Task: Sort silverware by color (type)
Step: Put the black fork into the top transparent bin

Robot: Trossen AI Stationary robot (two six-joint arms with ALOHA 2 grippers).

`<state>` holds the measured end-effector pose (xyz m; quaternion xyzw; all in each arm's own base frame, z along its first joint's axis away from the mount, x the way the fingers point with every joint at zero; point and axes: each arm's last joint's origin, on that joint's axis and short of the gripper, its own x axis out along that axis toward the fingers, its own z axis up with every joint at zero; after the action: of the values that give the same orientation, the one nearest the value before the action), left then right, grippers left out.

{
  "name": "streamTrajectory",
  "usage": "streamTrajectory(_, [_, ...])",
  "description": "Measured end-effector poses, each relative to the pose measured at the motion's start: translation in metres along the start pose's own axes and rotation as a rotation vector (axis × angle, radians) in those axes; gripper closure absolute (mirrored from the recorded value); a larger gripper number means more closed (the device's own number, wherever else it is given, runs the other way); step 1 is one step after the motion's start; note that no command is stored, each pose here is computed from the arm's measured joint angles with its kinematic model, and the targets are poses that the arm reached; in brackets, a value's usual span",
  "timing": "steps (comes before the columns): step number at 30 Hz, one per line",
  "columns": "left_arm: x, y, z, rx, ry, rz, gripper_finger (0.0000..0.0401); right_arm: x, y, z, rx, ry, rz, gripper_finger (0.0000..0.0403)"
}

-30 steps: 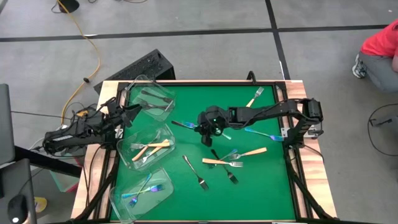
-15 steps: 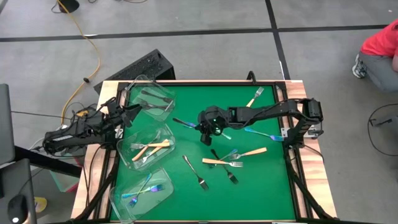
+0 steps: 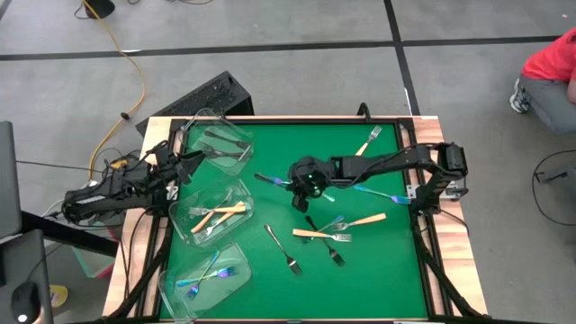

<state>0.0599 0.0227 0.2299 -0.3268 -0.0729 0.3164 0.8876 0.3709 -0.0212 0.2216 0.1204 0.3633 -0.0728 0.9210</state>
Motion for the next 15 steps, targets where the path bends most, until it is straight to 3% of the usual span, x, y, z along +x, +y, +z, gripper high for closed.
streamTrajectory(8, [0.0, 0.0, 0.0, 0.003, 0.004, 0.004, 0.0229, 0.022, 0.011, -0.036, 0.038, 0.184, -0.014, 0.039])
streamTrajectory(15, [0.0, 0.0, 0.0, 0.004, 0.004, 0.004, 0.0229, 0.031, 0.017, -0.049, 0.029, 0.263, -0.019, 0.0385])
